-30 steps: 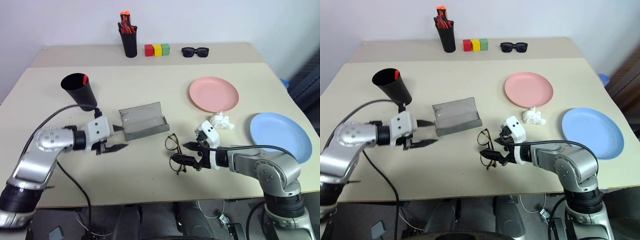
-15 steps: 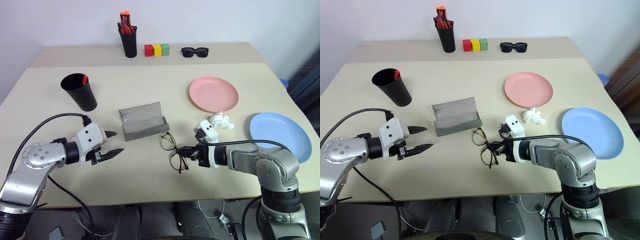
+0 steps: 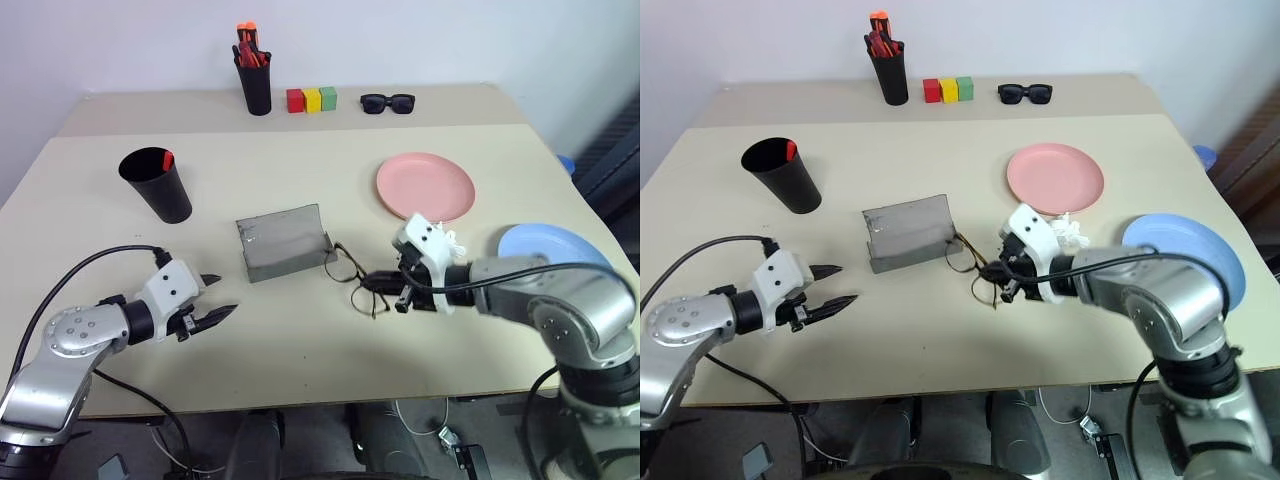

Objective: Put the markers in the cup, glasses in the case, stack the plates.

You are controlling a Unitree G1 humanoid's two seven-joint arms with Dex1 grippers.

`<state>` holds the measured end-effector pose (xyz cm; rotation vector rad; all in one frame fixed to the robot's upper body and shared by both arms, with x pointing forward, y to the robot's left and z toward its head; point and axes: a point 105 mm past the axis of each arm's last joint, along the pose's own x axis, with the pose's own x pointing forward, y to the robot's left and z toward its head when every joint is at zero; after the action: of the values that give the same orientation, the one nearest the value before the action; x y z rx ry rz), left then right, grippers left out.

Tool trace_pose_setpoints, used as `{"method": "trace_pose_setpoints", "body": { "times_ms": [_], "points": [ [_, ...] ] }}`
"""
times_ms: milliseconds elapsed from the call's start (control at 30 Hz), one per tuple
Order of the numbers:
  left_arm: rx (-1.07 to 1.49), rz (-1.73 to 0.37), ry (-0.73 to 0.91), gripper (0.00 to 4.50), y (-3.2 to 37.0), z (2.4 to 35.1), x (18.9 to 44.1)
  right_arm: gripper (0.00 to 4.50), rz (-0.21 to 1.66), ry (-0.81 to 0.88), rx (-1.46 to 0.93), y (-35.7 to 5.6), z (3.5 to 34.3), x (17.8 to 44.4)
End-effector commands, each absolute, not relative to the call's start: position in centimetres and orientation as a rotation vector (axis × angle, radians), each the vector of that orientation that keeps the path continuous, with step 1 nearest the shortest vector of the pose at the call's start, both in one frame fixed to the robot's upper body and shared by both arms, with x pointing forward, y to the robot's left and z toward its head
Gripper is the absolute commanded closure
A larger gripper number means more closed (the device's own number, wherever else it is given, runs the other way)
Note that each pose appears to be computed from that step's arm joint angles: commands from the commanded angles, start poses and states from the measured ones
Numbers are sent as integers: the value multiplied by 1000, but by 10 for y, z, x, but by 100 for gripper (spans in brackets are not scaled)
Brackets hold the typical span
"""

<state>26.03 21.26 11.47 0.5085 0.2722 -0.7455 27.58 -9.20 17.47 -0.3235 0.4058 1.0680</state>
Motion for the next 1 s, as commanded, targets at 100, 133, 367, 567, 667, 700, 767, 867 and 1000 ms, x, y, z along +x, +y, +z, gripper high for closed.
{"method": "trace_pose_setpoints", "body": {
  "times_ms": [100, 133, 367, 567, 667, 700, 767, 867, 1000],
  "points": [
    [444, -639, 211, 155, 230, 121, 262, 447, 1232, 125, -606, -54, 217, 304],
    [440, -632, 210, 155, 231, 120, 262, 447, 1233, 91, -664, -48, 219, 317],
    [434, -629, 175, 155, 232, 122, 262, 447, 1313, -14, -916, 6, 220, 376],
    [419, -616, 128, 155, 234, 134, 252, 447, 1530, 69, -937, 20, 196, 374],
    [430, -589, 146, 155, 239, 131, 245, 447, 1642, 114, -962, 8, 185, 364],
    [432, -579, 153, 155, 241, 130, 242, 447, 1666, 124, -958, 5, 184, 362],
    [432, -569, 160, 155, 242, 128, 239, 447, 1666, 138, -958, 3, 180, 364],
    [429, -565, 163, 155, 241, 125, 238, 447, 1653, 158, -962, 2, 176, 367],
    [407, -551, 154, 155, 243, 123, 240, 419, 1631, 164, -961, 4, 175, 371]
  ]
}}
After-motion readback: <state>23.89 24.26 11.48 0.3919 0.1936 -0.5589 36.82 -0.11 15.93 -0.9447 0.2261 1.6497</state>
